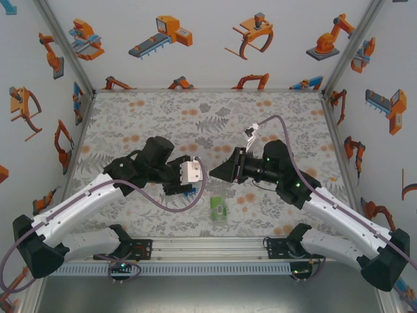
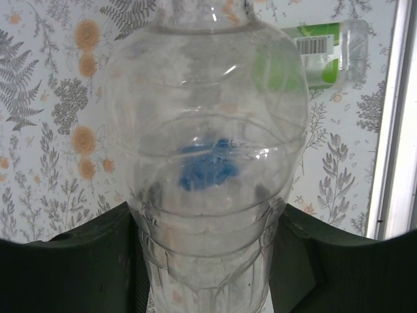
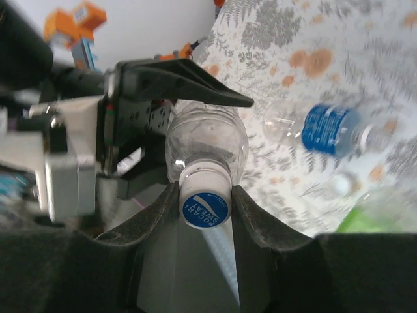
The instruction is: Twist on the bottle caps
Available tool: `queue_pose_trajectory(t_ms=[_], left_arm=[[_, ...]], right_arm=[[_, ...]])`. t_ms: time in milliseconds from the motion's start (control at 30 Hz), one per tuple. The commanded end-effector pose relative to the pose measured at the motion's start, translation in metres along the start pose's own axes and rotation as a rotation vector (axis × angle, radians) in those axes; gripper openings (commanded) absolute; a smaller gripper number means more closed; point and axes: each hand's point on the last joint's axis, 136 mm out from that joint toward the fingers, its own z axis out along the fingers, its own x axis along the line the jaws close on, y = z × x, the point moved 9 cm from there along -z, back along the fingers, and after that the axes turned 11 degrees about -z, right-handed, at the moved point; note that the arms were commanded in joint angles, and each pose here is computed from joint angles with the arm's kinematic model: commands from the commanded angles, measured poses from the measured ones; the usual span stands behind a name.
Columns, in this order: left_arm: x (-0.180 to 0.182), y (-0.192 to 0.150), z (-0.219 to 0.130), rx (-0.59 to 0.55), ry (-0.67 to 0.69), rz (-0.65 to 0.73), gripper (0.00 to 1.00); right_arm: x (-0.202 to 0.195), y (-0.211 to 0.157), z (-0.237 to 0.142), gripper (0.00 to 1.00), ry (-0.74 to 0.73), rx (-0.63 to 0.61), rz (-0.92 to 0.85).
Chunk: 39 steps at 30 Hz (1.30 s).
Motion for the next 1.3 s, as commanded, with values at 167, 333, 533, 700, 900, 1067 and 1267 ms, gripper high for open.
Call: queue_pose_trajectory(t_ms=[167, 333, 533, 700, 900, 1067, 1267], left_arm=[[0.007, 0.054, -0.023, -0.360, 0.079, 0.107, 0.00], [0.006, 0.052, -0.018, -0.347, 0.048, 0.104, 0.00], [0.003, 0.040, -0.009, -0.285, 0.032, 0.078, 0.00], [-0.001, 0.024, -0.003, -0.265, 0.035, 0.017, 0.00], [-0.008, 0.015, -0.005, -0.261, 0.011, -0.016, 0.00], [-0.010, 0.015, -0.008, -0.256, -0.013, -0.035, 0.00], [-0.017, 0.017, -0.013, -0.276, -0.100, -0.051, 0.00]], right_arm=[[-0.031, -0.024, 0.010, 0.00, -0.163, 0.022, 0.535], [-0.027, -0.018, 0.003, 0.04, -0.203, 0.012, 0.477], [-0.011, 0.001, -0.008, 0.42, -0.213, -0.029, 0.275], [0.022, 0.035, -0.031, 0.66, -0.214, -0.112, 0.018], [0.051, 0.058, -0.049, 0.70, -0.188, -0.127, -0.370], [0.077, 0.048, -0.051, 0.65, 0.097, -0.048, -0.837], [0.090, 0.028, -0.057, 0.58, 0.386, 0.022, -1.263]])
